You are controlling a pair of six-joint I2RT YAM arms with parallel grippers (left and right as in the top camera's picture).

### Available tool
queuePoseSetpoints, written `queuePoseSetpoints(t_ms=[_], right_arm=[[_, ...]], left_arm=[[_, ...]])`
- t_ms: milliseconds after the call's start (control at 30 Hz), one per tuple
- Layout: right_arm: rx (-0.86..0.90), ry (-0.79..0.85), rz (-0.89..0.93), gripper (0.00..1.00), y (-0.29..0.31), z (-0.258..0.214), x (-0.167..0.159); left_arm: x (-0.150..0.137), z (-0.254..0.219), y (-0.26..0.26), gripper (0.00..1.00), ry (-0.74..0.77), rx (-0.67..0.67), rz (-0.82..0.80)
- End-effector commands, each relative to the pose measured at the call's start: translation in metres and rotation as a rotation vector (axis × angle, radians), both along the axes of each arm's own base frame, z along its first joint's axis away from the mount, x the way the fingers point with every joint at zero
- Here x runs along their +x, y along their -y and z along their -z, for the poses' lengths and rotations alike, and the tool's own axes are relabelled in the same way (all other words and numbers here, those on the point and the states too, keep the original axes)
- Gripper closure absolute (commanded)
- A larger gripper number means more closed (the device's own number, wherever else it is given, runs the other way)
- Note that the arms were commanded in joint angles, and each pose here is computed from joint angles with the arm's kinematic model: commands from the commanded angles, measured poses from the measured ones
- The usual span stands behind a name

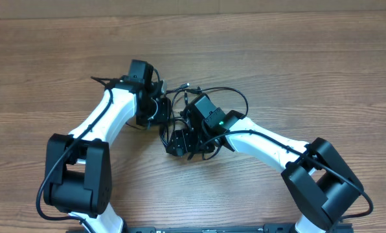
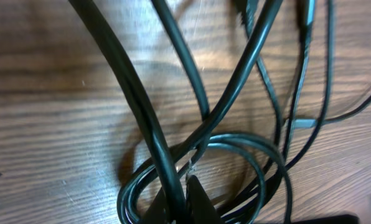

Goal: Untangle cables

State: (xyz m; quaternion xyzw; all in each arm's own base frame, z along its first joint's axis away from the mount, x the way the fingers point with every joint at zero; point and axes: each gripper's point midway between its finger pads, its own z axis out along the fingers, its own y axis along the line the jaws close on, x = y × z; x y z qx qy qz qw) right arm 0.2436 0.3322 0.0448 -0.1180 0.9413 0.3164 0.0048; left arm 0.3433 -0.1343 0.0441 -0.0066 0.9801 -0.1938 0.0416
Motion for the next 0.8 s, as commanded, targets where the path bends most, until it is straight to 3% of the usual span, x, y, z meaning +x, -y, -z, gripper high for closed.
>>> queuePoseSetpoints(t_ms=[0, 133, 200, 300, 367, 400, 500, 567, 633, 767], right_arm=[[0.016, 0.029, 0.008, 0.37, -0.003, -0.01, 0.006], [0.006, 0.039, 0.015, 0.39, -0.002, -0.009, 0.008], [0.004, 0.041, 0.016, 0.42, -0.001, -0.009, 0.009], [0.003, 0.04, 0.016, 0.44, -0.001, -0.009, 0.009], [0.004, 0.04, 0.016, 0.44, -0.001, -0.009, 0.009], [0.004, 0.04, 0.015, 0.44, -0.001, -0.009, 0.008], [0.003, 0.035, 0.014, 0.44, -0.002, -0.014, 0.009], [0.003, 0.069, -0.036, 0.43, -0.005, -0.039, 0.013], [0.03, 0.112, -0.054, 0.43, -0.016, -0.062, 0.022], [0.01, 0.217, -0.051, 0.43, -0.028, -0.064, 0.029]], left_arm=[[-0.019, 0.015, 0.0, 0.95, -0.03, 0.031, 0.036], [-0.027, 0.025, 0.007, 0.91, -0.029, 0.036, 0.064], [-0.022, 0.024, 0.008, 0.96, -0.008, 0.041, 0.064], [-0.012, 0.001, 0.004, 0.73, -0.005, 0.053, 0.078], [-0.008, -0.009, -0.008, 0.62, -0.011, 0.128, 0.065], [-0.005, -0.015, -0.022, 0.5, -0.011, 0.207, 0.049], [-0.004, -0.016, -0.033, 0.23, -0.025, 0.243, -0.005], [-0.002, -0.016, -0.048, 0.17, -0.044, 0.23, -0.056], [0.004, -0.019, -0.059, 0.11, -0.063, 0.124, -0.127], [0.006, -0.016, -0.084, 0.07, -0.087, 0.033, -0.227]])
